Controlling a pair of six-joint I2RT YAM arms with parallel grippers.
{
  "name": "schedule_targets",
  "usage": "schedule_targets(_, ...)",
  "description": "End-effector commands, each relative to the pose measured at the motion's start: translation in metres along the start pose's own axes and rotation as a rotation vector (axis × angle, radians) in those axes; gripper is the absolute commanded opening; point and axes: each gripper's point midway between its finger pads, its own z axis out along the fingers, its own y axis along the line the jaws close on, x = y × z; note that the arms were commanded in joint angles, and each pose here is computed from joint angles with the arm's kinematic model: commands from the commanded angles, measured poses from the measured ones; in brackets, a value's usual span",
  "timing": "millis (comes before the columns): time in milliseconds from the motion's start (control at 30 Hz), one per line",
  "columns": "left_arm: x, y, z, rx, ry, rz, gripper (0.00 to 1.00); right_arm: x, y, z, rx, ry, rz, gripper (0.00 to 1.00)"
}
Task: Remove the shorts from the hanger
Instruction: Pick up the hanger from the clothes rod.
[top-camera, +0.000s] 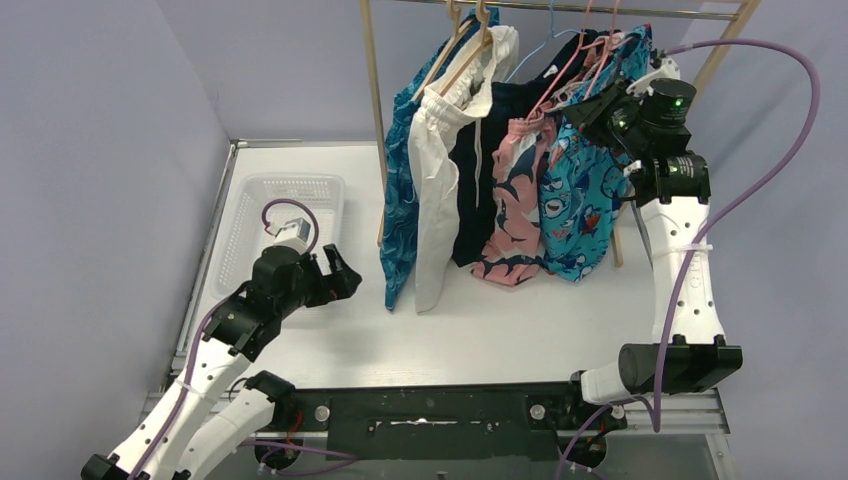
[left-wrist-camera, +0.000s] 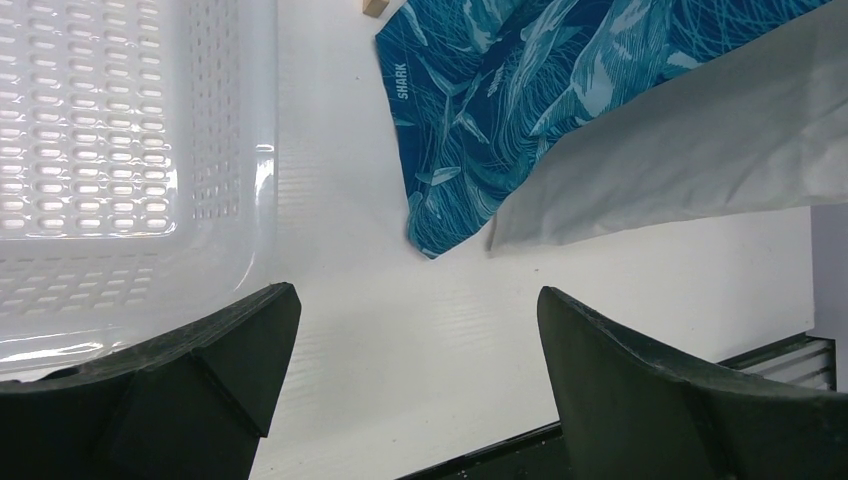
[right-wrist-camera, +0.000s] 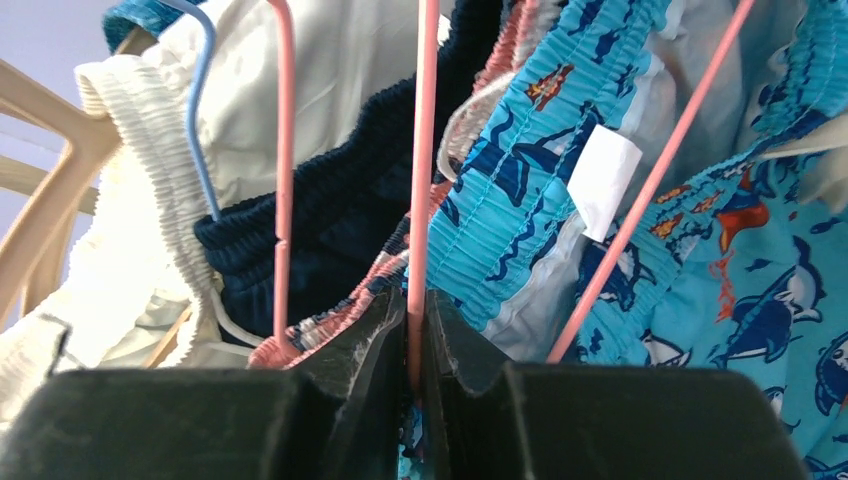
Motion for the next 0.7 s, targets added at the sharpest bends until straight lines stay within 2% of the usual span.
schedule_targets(0,-0.010,-0.008,-0.001,0.035,-0.027,0.008,0.90,-0.056,0.052,-0.044,-0.131,-0.176,-0.086,0.00)
schedule_targets(367,-0.010,-0.010,-0.001,0.041,-0.022,0.009,0.90,-0.074,0.064,-0.080,-0.147,-0.248,-0.082,0.00)
schedule_targets(667,-0.021,-0.021,-0.012,0.079,-0.052,-0.001,0.90,-0.002,0.042,-0.105,-0.150,-0.107,-0.042,0.00)
